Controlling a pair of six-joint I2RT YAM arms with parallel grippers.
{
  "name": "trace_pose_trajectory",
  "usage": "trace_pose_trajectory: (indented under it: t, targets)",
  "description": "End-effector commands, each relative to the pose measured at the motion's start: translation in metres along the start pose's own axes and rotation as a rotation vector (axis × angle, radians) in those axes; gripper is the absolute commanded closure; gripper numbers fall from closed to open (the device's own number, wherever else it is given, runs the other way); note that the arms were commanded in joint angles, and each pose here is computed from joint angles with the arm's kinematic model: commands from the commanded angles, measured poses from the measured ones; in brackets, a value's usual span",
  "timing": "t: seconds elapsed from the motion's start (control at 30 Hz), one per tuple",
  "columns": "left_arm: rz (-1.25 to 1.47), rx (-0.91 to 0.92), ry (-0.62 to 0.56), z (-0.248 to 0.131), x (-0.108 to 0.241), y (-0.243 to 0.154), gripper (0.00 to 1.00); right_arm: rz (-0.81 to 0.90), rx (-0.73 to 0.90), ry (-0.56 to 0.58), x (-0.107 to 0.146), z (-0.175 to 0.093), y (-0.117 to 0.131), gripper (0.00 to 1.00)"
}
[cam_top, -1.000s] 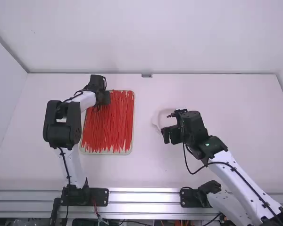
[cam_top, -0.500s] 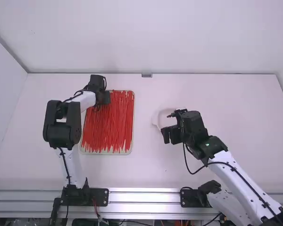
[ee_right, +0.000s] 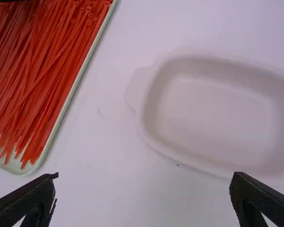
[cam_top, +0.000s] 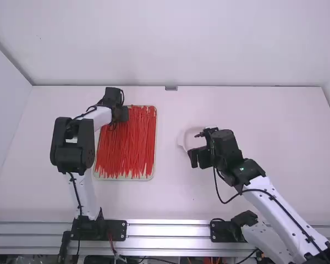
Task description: Fasten the cable tie
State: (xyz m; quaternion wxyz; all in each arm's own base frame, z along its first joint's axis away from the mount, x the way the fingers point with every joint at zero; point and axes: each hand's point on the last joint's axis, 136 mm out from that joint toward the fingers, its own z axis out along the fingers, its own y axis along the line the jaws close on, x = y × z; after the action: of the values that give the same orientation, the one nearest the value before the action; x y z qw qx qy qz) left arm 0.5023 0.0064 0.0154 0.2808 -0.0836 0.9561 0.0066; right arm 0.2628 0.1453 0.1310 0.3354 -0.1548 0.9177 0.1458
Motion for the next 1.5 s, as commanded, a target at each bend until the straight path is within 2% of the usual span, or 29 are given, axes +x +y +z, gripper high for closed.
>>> trace_pose_trajectory:
  t: [0.0,0.43,1.2,1.47]
  targets:
    - [-0.003,-0.010,0.006,0.000,0.002,0.006,0.82,-0.002,-0.003,-0.029,-0.013,-0.005,0.003,0.02]
    - [-0.005,-0.008,-0.012,0.006,0.009,0.007,0.80,-0.002,-0.003,-0.030,-0.014,-0.005,0.003,0.02]
    - [-0.004,-0.010,0.001,0.006,0.012,0.007,0.92,-0.003,-0.003,-0.033,-0.014,-0.005,0.003,0.02]
    - [-0.004,-0.010,0.007,0.006,0.013,0.007,0.89,-0.003,-0.004,-0.034,-0.014,-0.005,0.004,0.02]
